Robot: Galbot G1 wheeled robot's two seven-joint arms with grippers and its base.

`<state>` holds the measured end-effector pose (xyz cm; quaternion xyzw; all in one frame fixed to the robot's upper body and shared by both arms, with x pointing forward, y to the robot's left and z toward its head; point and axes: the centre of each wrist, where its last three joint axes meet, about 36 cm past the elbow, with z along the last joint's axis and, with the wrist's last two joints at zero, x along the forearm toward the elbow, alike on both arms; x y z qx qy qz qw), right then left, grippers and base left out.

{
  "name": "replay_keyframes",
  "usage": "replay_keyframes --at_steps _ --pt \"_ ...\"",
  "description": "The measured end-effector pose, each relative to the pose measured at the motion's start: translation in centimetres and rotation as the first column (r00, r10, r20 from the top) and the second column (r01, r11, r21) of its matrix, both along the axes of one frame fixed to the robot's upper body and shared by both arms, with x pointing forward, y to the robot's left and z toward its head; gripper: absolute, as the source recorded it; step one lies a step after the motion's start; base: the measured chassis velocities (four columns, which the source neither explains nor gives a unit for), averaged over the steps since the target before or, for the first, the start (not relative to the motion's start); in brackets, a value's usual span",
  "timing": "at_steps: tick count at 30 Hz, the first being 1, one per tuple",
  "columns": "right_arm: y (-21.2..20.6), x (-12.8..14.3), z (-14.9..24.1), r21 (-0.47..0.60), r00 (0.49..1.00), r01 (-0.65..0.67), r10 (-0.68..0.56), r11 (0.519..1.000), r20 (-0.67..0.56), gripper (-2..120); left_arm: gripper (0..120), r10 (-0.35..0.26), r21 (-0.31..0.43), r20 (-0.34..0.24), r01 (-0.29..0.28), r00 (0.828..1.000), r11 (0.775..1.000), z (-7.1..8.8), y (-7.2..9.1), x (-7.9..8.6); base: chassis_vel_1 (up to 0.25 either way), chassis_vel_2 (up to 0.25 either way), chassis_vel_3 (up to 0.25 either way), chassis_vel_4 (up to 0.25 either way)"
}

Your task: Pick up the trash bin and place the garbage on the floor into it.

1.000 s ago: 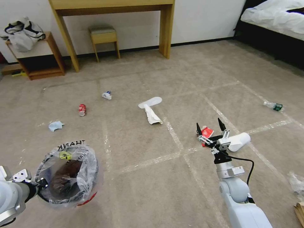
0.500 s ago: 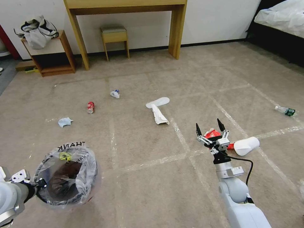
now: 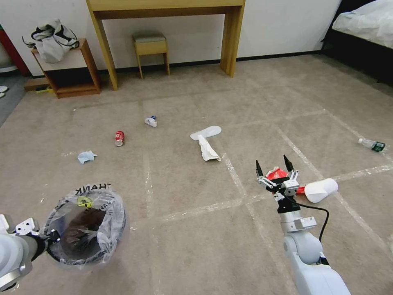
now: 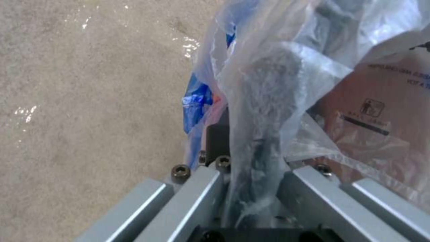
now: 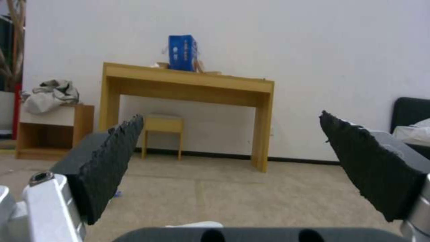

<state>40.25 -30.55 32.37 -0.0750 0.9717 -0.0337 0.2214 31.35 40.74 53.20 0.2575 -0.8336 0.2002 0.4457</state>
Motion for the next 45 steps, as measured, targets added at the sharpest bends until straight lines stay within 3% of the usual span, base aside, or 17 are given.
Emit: replay_keyframes --at_steps 45 --pt "0.32 -0.27 -0.25 -0.011 0.999 -0.025 0.025 1.0 -0.02 100 0 0.032 -0.01 0.013 -0.032 0.999 0.999 -0.17 -0.39 -0.5 -0.019 0.016 0.019 -0.017"
